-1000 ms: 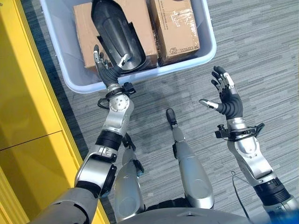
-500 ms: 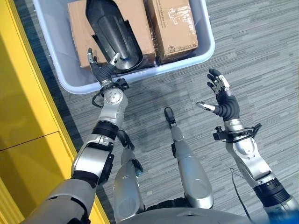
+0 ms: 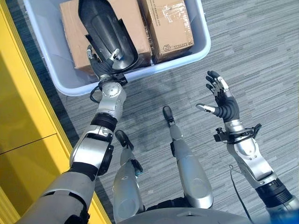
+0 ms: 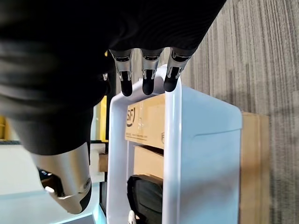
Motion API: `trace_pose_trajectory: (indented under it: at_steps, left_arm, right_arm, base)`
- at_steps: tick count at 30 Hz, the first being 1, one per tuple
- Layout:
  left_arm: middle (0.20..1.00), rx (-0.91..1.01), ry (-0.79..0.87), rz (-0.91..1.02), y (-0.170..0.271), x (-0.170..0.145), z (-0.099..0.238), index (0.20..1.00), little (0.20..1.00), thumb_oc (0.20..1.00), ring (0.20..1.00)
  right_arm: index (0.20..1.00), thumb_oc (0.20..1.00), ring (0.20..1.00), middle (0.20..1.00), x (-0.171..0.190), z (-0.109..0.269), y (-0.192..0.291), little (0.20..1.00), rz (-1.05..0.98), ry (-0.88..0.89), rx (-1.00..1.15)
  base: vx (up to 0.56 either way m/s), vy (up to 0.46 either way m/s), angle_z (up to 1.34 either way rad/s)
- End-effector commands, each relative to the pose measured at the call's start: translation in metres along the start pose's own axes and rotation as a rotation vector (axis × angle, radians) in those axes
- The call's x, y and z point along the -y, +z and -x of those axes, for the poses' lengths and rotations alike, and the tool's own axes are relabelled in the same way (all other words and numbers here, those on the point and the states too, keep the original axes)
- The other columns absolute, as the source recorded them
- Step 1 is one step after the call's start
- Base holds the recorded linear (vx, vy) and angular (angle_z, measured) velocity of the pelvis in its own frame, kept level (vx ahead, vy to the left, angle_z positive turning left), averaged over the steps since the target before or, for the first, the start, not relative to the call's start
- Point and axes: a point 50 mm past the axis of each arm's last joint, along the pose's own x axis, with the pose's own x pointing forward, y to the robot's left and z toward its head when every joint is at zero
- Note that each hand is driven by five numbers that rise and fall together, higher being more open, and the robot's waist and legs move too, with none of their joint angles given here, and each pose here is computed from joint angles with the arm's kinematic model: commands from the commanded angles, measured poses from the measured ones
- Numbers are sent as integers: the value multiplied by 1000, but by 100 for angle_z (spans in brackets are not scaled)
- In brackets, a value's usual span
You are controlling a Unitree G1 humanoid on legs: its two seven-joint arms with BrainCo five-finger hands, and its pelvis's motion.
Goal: Move parts from the plastic box to the shelf.
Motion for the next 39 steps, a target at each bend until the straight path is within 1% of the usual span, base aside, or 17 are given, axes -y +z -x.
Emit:
trace_pose_trajectory:
  at_steps: [1, 2, 3, 6, 8, 13, 18, 21, 25, 26, 31, 34, 35, 39]
  left_arm:
    - [1000, -14, 51, -22, 2, -16, -13, 1000, 1000, 1000, 1000]
    - [1000, -56, 68, -19, -2, -20, -16, 1000, 1000, 1000, 1000]
    - [1000, -55, 68, -18, -2, -20, -16, 1000, 1000, 1000, 1000]
    - [1000, -174, 100, 25, -15, -28, -19, 1000, 1000, 1000, 1000]
    - [1000, -192, 108, 28, -16, -31, -20, 1000, 1000, 1000, 1000]
    - [1000, -254, 119, 106, -21, -31, -20, 1000, 1000, 1000, 1000]
    - [1000, -275, 126, 102, -21, -31, -22, 1000, 1000, 1000, 1000]
    - [1000, -281, 125, 63, -18, -32, -25, 1000, 1000, 1000, 1000]
    - [1000, -264, 111, -75, -11, -32, -30, 1000, 1000, 1000, 1000]
    - [1000, -271, 89, -157, -12, -32, -31, 1000, 1000, 1000, 1000]
    - [1000, -244, 103, -364, -7, -40, -36, 1000, 1000, 1000, 1000]
    - [1000, -219, 91, -422, -3, -35, -37, 1000, 1000, 1000, 1000]
    - [1000, -192, 79, -486, 0, -32, -37, 1000, 1000, 1000, 1000]
    - [1000, -164, 75, -553, 3, -32, -38, 1000, 1000, 1000, 1000]
  right_arm:
    - [1000, 1000, 1000, 1000, 6, 6, 11, 1000, -28, -19, 62]
    - [1000, 1000, 1000, 1000, 6, 7, 11, 1000, -29, -12, 61]
    - [1000, 1000, 1000, 1000, 6, 7, 11, 1000, -29, -12, 62]
    - [1000, 1000, 1000, 1000, 6, 9, 10, 1000, -36, -5, 46]
    - [1000, 1000, 1000, 1000, 7, 9, 10, 1000, -34, -2, 46]
    - [1000, 1000, 1000, 1000, 6, 10, 9, 1000, -40, -1, 29]
    - [1000, 1000, 1000, 1000, 6, 10, 8, 1000, -50, 2, 24]
    - [1000, 1000, 1000, 1000, 6, 10, 9, 1000, -49, 11, 23]
    - [1000, 1000, 1000, 1000, 5, 10, 10, 1000, -47, 30, 23]
    - [1000, 1000, 1000, 1000, 5, 10, 10, 1000, -44, 39, 21]
    - [1000, 1000, 1000, 1000, 3, 12, 11, 1000, -52, 74, 21]
    - [1000, 1000, 1000, 1000, 2, 12, 13, 1000, -50, 94, 27]
    - [1000, 1000, 1000, 1000, 1, 14, 14, 1000, -56, 105, 28]
    - [1000, 1000, 1000, 1000, 0, 15, 14, 1000, -56, 121, 29]
  base:
    - [90, 49, -3]
    - [0, 0, 0]
    - [102, 52, -2]
    - [0, 0, 0]
    - [0, 0, 0]
    - [5, 0, -2]
    - [6, 2, -2]
    - [0, 0, 0]
    - [3, 4, -2]
    - [8, 8, -5]
    - [0, -2, -4]
    - [5, -18, -7]
    - [6, -14, -5]
    - [2, -5, -1]
